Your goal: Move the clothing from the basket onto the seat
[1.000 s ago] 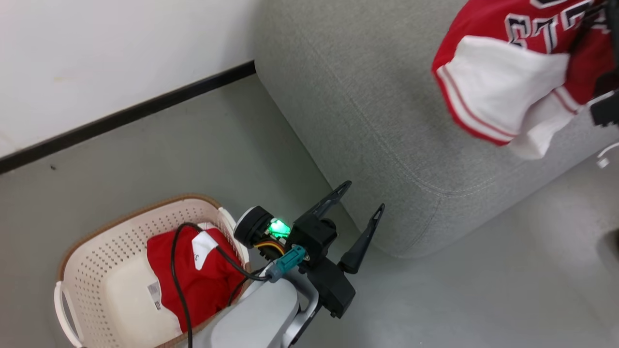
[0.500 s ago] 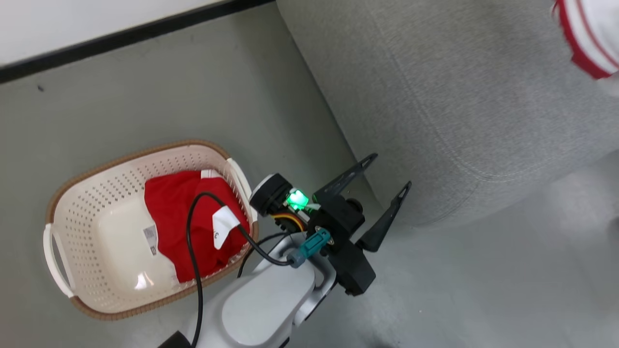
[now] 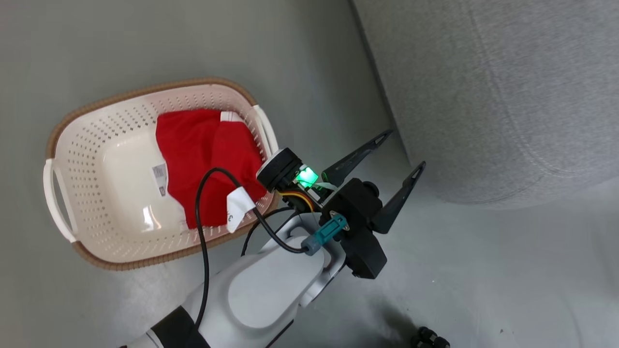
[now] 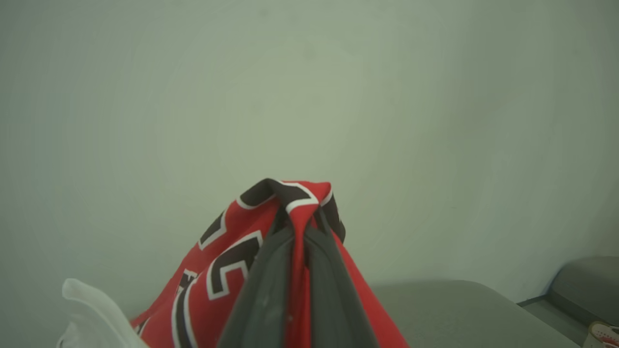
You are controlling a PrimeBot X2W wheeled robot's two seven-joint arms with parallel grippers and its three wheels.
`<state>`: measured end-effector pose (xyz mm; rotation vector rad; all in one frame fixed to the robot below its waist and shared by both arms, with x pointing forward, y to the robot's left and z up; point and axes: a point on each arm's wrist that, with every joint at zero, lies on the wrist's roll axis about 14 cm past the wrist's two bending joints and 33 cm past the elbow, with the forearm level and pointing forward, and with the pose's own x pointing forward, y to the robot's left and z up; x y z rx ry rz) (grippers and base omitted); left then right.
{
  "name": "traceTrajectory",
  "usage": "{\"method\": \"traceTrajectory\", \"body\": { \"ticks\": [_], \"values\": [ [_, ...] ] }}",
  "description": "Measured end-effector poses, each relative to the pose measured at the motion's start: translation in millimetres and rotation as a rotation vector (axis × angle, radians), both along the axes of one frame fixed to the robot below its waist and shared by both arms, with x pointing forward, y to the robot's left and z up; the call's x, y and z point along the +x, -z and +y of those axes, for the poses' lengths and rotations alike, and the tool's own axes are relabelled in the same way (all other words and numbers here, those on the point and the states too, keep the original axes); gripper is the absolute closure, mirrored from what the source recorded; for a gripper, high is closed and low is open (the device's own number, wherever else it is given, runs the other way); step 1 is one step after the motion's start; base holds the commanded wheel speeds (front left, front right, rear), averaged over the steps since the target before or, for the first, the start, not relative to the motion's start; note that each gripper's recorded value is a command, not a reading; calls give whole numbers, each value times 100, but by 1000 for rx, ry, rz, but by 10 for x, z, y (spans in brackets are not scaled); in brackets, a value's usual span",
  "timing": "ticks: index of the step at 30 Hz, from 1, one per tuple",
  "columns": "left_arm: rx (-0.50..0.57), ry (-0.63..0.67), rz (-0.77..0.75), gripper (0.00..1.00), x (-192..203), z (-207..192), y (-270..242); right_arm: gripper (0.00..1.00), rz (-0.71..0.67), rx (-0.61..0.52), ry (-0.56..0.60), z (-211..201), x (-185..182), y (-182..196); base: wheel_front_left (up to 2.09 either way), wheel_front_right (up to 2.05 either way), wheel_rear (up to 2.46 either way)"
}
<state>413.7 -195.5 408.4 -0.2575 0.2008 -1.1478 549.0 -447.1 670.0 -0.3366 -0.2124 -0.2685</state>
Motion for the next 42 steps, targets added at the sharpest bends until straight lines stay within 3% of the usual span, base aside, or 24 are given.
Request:
{"method": "traceTrajectory", "body": {
  "ticks": [15,28,29,30,42],
  "values": [
    [53,-69,91,0,217,245,559,100,139,64,216,-659,240,858,0,0,0],
    [78,-97,104,0,282,385,634,99,341,202,200,-349,337,1996,0,0,0],
    [76,-99,102,0,285,389,609,69,358,201,203,-351,298,2040,0,0,0],
    [74,-102,100,0,290,392,584,0,367,199,207,-360,267,2056,0,0,0],
    [83,-173,44,0,451,522,278,0,436,194,114,-48,38,2185,0,0,0]
  ]
}}
